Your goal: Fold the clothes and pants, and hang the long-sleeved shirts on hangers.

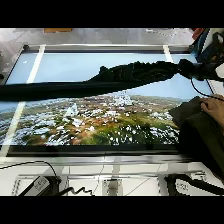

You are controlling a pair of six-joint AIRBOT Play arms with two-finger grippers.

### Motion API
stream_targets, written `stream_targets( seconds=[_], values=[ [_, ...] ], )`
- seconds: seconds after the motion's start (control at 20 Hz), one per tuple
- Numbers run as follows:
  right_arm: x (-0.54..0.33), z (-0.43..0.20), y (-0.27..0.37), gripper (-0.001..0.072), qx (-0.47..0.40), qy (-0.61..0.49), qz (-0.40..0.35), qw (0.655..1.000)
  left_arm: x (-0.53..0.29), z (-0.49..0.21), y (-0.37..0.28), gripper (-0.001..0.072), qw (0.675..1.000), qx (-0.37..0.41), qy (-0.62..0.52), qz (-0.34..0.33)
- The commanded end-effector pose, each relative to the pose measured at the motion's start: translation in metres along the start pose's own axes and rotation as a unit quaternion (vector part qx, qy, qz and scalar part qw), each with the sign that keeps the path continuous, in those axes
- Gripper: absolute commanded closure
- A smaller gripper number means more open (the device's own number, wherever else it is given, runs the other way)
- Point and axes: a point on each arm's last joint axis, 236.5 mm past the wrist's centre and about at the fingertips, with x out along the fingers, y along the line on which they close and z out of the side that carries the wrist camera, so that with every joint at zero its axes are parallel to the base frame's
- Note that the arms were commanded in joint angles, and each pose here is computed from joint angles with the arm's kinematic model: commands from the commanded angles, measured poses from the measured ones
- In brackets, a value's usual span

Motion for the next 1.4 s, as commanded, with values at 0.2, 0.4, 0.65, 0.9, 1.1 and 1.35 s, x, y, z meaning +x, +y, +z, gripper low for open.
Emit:
stream_targets(
  seconds=[0.2,0.4,0.65,0.9,1.1,1.35],
  values=[
    [0.019,-0.158,-0.056,0.0686,0.012,0.284,-0.054,0.957,0.014,-0.165,0.067,0.069,0.955,0.093,0.27,0.074],
    [-0.006,-0.229,-0.072,0.0686,-0.035,0.404,-0.047,0.913,0.019,-0.165,0.052,0.0689,0.955,0.105,0.269,0.061],
    [-0.039,-0.314,-0.06,0.0686,-0.028,0.456,0.027,0.889,0.025,-0.163,0.044,0.0689,0.956,0.122,0.262,0.056],
    [-0.068,-0.297,-0.032,0.0686,-0.029,0.339,0.066,0.938,0.04,-0.073,0.01,0.0689,0.987,0.101,0.124,0.034],
    [-0.089,-0.263,-0.045,0.0685,-0.007,0.231,0.009,0.973,0.024,0.01,-0.015,0.0689,0.989,0.139,0.034,0.033],
    [-0.094,-0.304,-0.067,0.0685,0.044,0.251,-0.028,0.967,0.032,-0.132,0.051,0.0689,0.959,0.167,0.215,0.082]
  ],
)
